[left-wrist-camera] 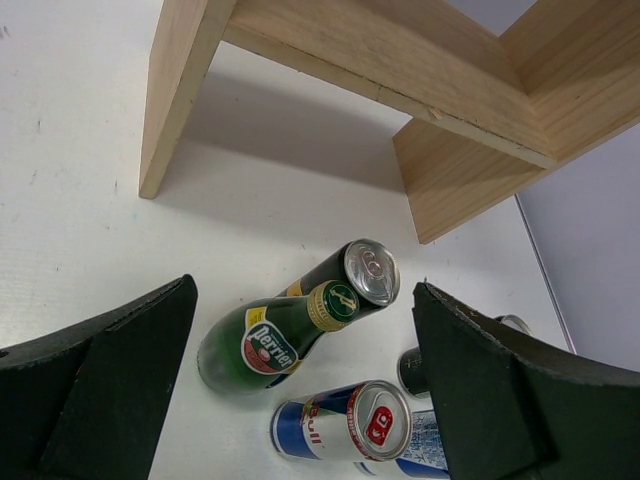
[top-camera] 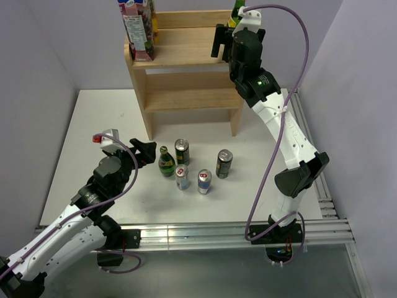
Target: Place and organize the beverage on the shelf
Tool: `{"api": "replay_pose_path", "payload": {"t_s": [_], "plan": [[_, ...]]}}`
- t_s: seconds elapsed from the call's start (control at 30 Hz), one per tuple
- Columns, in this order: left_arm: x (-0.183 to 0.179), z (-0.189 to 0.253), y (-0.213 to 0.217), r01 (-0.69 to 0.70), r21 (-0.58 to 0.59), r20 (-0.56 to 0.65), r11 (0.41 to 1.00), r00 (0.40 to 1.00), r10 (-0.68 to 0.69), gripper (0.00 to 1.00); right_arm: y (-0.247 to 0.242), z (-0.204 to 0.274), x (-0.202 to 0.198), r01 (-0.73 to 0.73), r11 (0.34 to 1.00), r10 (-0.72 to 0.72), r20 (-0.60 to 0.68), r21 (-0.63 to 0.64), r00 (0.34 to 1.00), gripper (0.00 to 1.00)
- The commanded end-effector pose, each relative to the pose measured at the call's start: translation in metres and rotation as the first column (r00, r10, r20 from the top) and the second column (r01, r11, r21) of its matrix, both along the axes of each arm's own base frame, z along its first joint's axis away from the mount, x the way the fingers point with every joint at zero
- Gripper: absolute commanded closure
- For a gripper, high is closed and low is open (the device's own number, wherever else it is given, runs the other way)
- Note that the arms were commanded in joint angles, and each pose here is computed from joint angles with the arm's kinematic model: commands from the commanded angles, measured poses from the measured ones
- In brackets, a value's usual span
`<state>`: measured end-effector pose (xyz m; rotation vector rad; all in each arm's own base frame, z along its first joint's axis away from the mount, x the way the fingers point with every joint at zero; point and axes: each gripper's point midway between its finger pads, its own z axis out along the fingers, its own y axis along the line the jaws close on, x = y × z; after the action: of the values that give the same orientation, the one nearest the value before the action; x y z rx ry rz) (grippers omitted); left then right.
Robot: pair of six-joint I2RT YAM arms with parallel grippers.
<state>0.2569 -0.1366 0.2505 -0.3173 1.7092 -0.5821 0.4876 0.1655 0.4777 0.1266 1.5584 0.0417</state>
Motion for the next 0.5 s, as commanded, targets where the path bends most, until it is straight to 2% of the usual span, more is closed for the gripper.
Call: {"api": "replay_pose_path", "payload": {"t_s": [0.0,0.47], "plan": [[0.000,0.017,0.003,-0.011,-0.020,0.040,1.000,0.999,0.012,0.04,-0.037,0.046,-0.018,0.089,0.995,-0.094,0.103,0.054,0.990,0.01],[-0.001,0.004,0.003,-0.016,-0.013,0.019,1.000,1.000,0.016,0.03,-0.037,0.040,-0.022,0.083,0.994,-0.088,0.086,0.065,0.992,0.00]]}}
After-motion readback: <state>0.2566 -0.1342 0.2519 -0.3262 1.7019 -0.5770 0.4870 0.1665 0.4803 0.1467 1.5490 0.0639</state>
